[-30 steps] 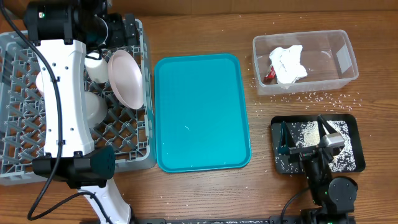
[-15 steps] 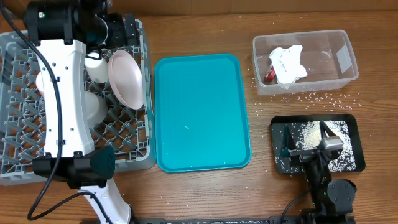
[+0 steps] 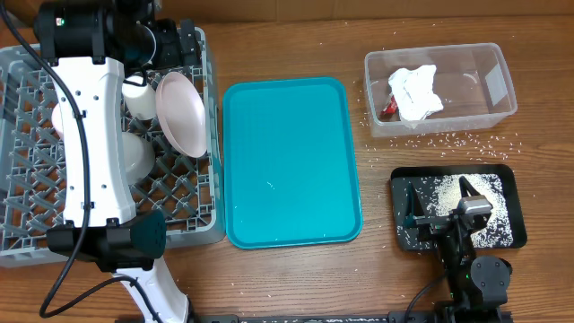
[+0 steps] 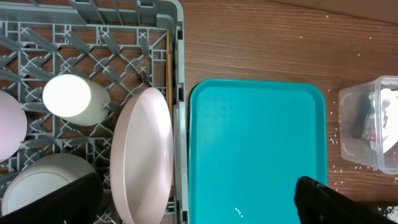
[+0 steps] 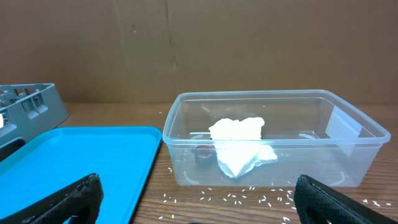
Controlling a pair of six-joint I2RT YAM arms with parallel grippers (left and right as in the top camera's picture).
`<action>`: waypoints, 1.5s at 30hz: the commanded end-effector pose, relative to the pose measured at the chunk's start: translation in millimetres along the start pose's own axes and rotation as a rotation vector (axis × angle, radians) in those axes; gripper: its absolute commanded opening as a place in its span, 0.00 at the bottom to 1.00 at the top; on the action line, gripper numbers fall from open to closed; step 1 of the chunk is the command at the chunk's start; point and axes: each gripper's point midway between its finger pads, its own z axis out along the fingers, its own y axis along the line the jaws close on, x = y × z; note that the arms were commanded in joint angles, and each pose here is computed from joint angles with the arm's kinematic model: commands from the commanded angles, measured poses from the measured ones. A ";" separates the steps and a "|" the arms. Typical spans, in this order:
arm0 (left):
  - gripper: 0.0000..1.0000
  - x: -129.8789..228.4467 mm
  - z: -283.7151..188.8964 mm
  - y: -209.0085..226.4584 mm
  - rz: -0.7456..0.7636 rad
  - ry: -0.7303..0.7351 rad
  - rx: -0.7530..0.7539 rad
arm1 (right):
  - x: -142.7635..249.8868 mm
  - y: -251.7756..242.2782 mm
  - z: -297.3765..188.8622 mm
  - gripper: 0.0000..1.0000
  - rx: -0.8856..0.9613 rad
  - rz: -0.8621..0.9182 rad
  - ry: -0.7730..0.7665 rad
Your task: Sort waste into correct bins and load items into the dishwasher
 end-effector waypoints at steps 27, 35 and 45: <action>1.00 46.7 0.9 -1.8 0.065 0.144 -0.062 | 1.2 -3.4 -0.1 1.00 0.017 -0.005 -0.007; 1.00 93.0 6.4 4.1 0.115 0.068 -0.082 | 1.2 -3.4 -0.1 1.00 0.017 -0.005 -0.007; 1.00 185.0 38.4 29.3 0.213 -0.097 -0.058 | 1.2 -3.4 -0.1 1.00 0.017 -0.005 -0.007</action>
